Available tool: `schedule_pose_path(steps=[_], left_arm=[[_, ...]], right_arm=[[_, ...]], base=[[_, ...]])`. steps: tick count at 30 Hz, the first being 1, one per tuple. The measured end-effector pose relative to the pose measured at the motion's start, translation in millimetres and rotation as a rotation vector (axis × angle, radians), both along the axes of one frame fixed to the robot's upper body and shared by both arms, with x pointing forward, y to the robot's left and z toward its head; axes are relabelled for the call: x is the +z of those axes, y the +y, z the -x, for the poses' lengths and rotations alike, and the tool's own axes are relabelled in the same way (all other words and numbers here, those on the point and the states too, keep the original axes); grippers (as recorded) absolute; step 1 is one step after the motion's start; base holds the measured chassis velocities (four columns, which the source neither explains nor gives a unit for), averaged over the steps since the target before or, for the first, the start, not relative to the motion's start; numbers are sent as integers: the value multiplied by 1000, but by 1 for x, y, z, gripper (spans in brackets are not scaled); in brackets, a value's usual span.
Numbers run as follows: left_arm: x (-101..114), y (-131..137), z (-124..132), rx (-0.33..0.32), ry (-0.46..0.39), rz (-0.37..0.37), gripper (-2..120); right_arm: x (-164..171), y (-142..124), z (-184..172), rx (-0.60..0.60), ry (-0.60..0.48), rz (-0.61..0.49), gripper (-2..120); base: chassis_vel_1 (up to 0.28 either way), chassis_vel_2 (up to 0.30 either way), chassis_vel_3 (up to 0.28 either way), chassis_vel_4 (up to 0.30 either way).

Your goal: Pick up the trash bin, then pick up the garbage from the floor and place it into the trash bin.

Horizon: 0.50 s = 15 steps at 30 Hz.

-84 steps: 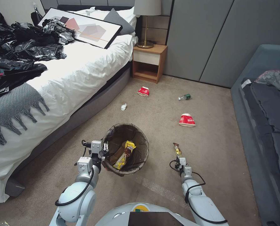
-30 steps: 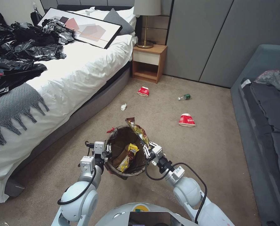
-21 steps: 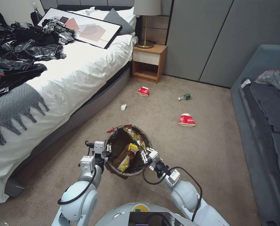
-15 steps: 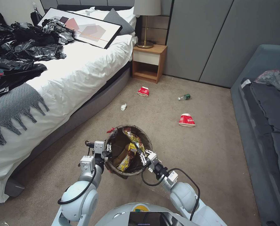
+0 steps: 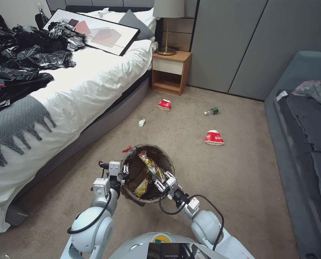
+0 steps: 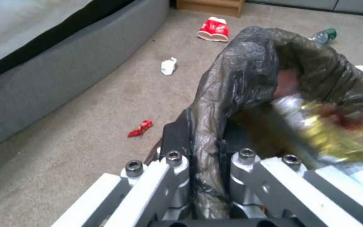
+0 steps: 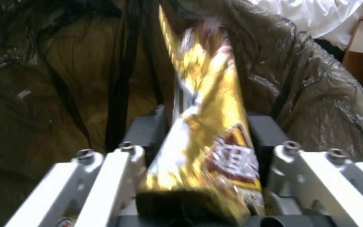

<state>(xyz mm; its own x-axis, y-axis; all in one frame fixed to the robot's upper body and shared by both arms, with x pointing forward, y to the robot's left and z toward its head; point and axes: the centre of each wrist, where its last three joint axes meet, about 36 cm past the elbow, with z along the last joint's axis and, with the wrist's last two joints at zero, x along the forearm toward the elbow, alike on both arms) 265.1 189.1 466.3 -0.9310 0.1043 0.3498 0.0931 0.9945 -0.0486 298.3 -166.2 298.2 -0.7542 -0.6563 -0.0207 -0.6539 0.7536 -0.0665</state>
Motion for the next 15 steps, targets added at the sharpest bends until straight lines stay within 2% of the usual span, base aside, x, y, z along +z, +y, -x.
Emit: schedule_pose_path(steps=[1,2,5,6,9,13,15], left_arm=[[0,0,0,0,0,0,6],[0,0,0,0,0,0,6],[0,-1,0,-1,1,1,6],[0,-1,0,-1,1,1,6],[0,-1,-1,-2,2,0,6],[0,-1,-1,-2,3,0,6],[0,0,-1,-1,3,-1,6]], right_arm=[[0,0,0,0,0,1,50],[0,0,0,0,0,1,50],[0,-1,-1,1,-3,4,65],[0,-1,-1,1,-3,4,65],[1,-1,-1,1,-6,5,79],[2,-1,-1,2,-8,6,88],[3,-1,-1,4,-14,8,97]], base=[[0,0,0,0],[0,0,0,0],[0,0,0,0],[0,0,0,0],[0,0,0,0],[0,0,0,0],[0,0,0,0]])
